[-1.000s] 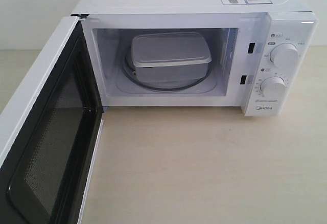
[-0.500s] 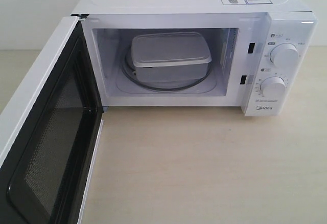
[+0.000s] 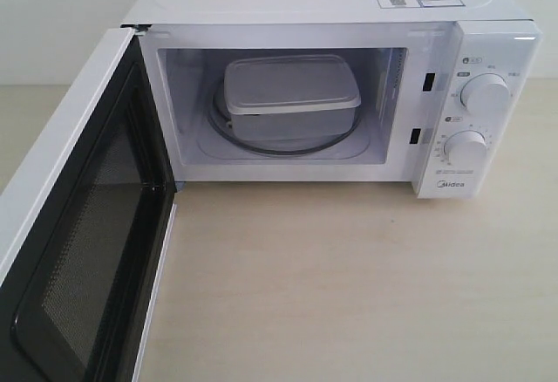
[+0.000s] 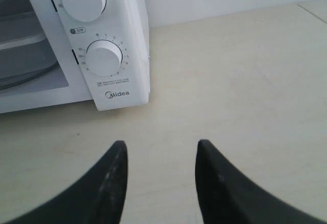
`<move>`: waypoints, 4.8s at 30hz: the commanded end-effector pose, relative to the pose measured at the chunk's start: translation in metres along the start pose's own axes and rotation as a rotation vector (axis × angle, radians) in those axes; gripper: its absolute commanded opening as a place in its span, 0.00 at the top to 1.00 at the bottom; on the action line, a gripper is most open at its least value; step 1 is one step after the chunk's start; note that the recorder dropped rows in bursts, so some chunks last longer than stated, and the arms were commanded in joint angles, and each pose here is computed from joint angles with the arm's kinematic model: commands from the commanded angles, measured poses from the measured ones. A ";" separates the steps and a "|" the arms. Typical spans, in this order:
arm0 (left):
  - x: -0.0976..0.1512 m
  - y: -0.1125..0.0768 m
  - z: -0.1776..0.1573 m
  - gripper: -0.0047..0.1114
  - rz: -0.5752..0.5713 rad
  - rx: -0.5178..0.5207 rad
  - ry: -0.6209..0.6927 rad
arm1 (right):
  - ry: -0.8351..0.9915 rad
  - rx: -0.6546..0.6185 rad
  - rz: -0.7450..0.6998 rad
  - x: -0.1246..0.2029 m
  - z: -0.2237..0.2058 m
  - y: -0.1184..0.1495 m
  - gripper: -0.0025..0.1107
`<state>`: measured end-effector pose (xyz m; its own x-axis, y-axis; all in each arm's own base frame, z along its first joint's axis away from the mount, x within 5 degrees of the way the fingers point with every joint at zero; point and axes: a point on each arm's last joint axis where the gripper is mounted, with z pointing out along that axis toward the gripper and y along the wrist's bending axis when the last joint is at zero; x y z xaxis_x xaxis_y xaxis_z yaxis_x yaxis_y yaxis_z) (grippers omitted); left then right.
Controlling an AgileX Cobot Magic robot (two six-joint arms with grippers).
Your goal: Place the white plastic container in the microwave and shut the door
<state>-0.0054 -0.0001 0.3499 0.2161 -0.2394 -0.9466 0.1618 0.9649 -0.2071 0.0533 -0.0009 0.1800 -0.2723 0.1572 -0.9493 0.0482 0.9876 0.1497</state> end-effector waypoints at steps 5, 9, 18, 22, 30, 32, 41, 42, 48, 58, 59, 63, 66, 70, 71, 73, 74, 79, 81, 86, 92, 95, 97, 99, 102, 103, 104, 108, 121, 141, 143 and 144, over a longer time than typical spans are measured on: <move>0.004 -0.003 0.002 0.92 -0.061 0.023 0.067 | -0.005 0.004 -0.010 -0.001 0.000 0.000 0.61; 0.006 -0.004 0.020 0.92 0.025 -0.003 0.286 | -0.005 0.004 -0.010 -0.001 0.000 0.000 0.61; 0.016 -0.005 0.079 0.92 0.118 -0.013 0.861 | -0.005 0.004 -0.010 -0.001 0.000 0.000 0.61; 0.031 -0.009 0.105 0.92 0.171 0.087 1.060 | -0.005 0.004 -0.010 -0.001 0.000 0.000 0.61; 0.065 -0.008 0.144 0.92 0.253 0.254 1.215 | -0.005 0.004 -0.010 -0.001 0.000 0.000 0.61; 0.072 -0.010 0.150 0.92 0.274 0.329 1.228 | -0.005 0.004 -0.010 -0.001 0.000 0.000 0.61; 0.085 -0.027 0.167 0.92 0.197 0.589 1.184 | -0.005 0.004 -0.010 -0.001 0.000 0.000 0.61; 0.085 -0.030 0.168 0.92 0.185 0.613 1.169 | -0.005 0.004 -0.010 -0.001 0.000 0.000 0.61; 0.077 -0.051 0.183 0.92 -0.005 0.798 0.954 | -0.005 0.004 -0.010 -0.001 0.000 0.000 0.61; 0.073 -0.062 0.196 0.92 -0.228 0.888 0.843 | -0.005 0.004 -0.010 -0.001 0.000 0.000 0.61; 0.073 -0.062 0.195 0.92 -0.231 0.898 0.843 | -0.005 0.004 -0.010 -0.001 0.000 0.000 0.61; 0.072 -0.064 0.192 0.92 -0.235 0.932 0.858 | -0.005 0.004 -0.010 -0.001 0.000 0.000 0.61; 0.072 -0.065 0.190 0.92 -0.236 0.953 0.869 | -0.005 0.004 -0.010 -0.001 0.000 0.000 0.61; 0.077 -0.063 0.187 0.92 -0.177 0.965 0.918 | -0.010 0.003 -0.014 -0.001 0.000 0.000 0.61; 0.079 -0.062 0.186 0.92 -0.150 0.962 0.934 | -0.015 0.005 -0.021 -0.001 0.000 0.000 0.61; 0.086 -0.058 0.184 0.92 -0.102 0.953 0.983 | -0.049 -0.001 -0.023 -0.004 -0.001 0.000 0.61; 0.090 -0.056 0.186 0.92 -0.091 0.942 0.999 | -0.073 -0.008 -0.018 -0.007 -0.001 0.001 0.61; 0.110 -0.048 0.202 0.92 -0.075 0.862 1.022 | -0.204 -0.054 0.052 -0.019 -0.002 0.004 0.61; 0.119 -0.047 0.209 0.92 -0.086 0.850 1.030 | -0.252 -0.062 0.053 -0.023 -0.003 0.005 0.61; 0.151 -0.066 0.223 0.92 -0.086 0.924 1.022 | -0.385 -0.088 0.059 -0.034 -0.007 0.007 0.61; 0.174 -0.100 0.242 0.92 -0.087 0.971 1.001 | -0.527 -0.118 0.071 -0.046 -0.013 0.009 0.61; 0.177 -0.109 0.252 0.92 -0.056 0.960 0.984 | -0.568 -0.202 0.341 -0.051 -0.016 0.009 0.61; 0.175 -0.111 0.259 0.92 -0.075 0.930 0.959 | -0.471 -0.213 0.475 -0.050 -0.015 0.009 0.61; 0.175 -0.111 0.265 0.92 -0.096 0.898 0.941 | -0.389 -0.186 0.483 -0.061 -0.022 0.011 0.61; 0.176 -0.113 0.274 0.92 -0.106 0.894 0.930 | -0.418 -0.180 0.404 -0.088 -0.041 0.015 0.61; 0.177 -0.114 0.277 0.92 -0.105 0.894 0.928 | -0.443 -0.185 0.384 -0.097 -0.049 0.017 0.61; 0.178 -0.115 0.278 0.92 -0.106 0.899 0.929 | -0.460 -0.184 0.352 -0.106 -0.057 0.018 0.61; 0.183 -0.126 0.285 0.92 -0.110 0.917 0.929 | -0.489 -0.177 0.227 -0.135 -0.088 0.024 0.61; 0.160 -0.142 0.294 0.92 -0.099 0.959 0.869 | -0.035 -0.518 0.096 -0.189 -0.065 0.074 0.61; 0.051 -0.135 0.237 0.92 0.069 1.009 0.747 | 0.146 -0.788 0.243 -0.182 0.017 0.096 0.61; 0.045 -0.136 0.233 0.92 0.063 1.022 0.744 | 0.168 -0.773 0.271 -0.178 0.023 0.095 0.61; 0.042 -0.135 0.230 0.92 0.068 1.030 0.739 | 0.177 -0.773 0.274 -0.177 0.025 0.095 0.61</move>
<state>0.2133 -0.1674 0.3870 -0.2902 0.2430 -0.9256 0.9034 0.3887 -0.1812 0.1249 0.0653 0.3594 -0.4896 0.3111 -0.8146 -0.5325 0.6331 0.5618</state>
